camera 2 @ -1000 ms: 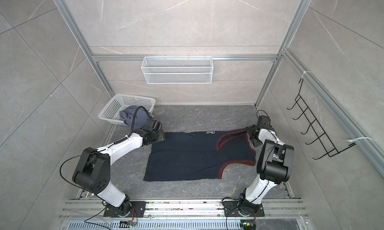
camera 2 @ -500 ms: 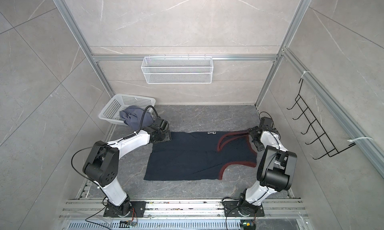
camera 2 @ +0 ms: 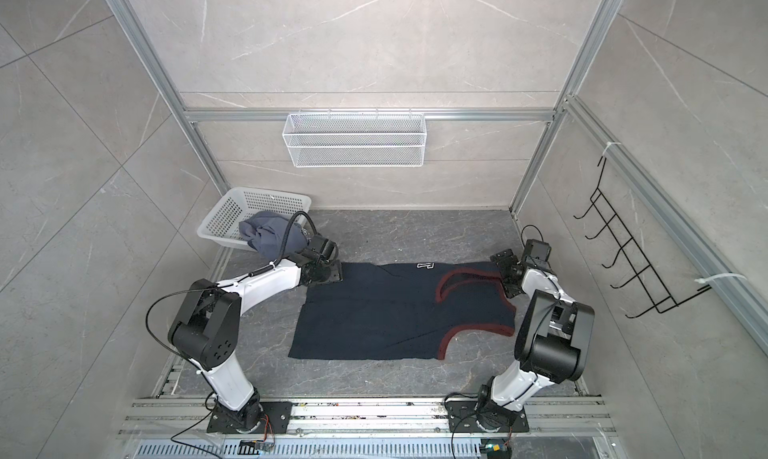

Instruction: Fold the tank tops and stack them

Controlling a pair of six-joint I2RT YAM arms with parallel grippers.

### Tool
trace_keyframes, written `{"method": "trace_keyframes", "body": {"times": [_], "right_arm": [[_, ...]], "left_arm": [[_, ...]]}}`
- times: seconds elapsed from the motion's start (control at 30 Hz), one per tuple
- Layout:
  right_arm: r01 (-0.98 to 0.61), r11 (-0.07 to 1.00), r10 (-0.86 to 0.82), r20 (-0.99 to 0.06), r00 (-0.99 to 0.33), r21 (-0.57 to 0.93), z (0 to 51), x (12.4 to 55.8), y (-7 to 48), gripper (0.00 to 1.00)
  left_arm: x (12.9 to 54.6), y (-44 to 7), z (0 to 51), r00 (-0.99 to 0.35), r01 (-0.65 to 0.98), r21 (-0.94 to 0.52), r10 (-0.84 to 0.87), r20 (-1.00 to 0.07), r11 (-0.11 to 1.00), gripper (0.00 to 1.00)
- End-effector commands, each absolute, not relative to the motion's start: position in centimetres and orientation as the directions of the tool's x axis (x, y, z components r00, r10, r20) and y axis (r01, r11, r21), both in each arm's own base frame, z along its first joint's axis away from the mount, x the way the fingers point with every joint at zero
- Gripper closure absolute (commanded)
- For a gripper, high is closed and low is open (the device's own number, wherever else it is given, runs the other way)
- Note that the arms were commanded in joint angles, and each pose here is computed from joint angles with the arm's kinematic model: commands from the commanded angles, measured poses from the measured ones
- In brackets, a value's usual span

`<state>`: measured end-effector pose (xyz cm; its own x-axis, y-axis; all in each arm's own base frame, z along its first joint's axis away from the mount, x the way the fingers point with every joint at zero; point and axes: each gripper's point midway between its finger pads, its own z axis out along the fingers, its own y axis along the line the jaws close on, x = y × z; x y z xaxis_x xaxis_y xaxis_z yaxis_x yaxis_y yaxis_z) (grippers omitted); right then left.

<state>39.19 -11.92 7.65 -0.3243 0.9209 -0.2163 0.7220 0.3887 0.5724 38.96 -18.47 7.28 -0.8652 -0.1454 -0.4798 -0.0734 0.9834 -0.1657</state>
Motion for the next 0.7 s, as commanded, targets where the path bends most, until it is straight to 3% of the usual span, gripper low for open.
{"method": "trace_keyframes", "body": {"times": [0.0,0.17,0.3,0.5,0.67], "right_arm": [[0.837,0.28,0.958,-0.191,-0.213,0.47,6.2,35.1,-13.8,0.03],[0.698,0.339,0.94,-0.195,-0.28,0.631,8.5,38.1,-12.6,0.06],[0.562,0.508,0.851,-0.282,-0.443,0.653,11.9,41.1,-7.8,0.07],[0.51,0.595,0.763,-0.235,-0.602,0.621,9.3,43.1,-1.1,0.08],[0.522,0.602,0.739,-0.174,-0.651,0.604,6.4,44.4,0.6,0.1]], "left_arm": [[39.6,-18.3,7.2,-0.859,-0.073,-0.15,-0.139,-0.493,0.986,0.32],[39.9,-18.4,7.2,-0.859,-0.069,-0.153,-0.137,-0.494,0.986,0.32],[40.7,-20.0,7.9,-0.854,-0.029,-0.217,-0.137,-0.502,0.976,0.32],[42.0,-22.9,7.5,-0.871,0.018,-0.283,-0.124,-0.476,0.959,0.32],[41.9,-23.3,4.7,-0.899,0.005,-0.273,-0.115,-0.423,0.962,0.32]]}}
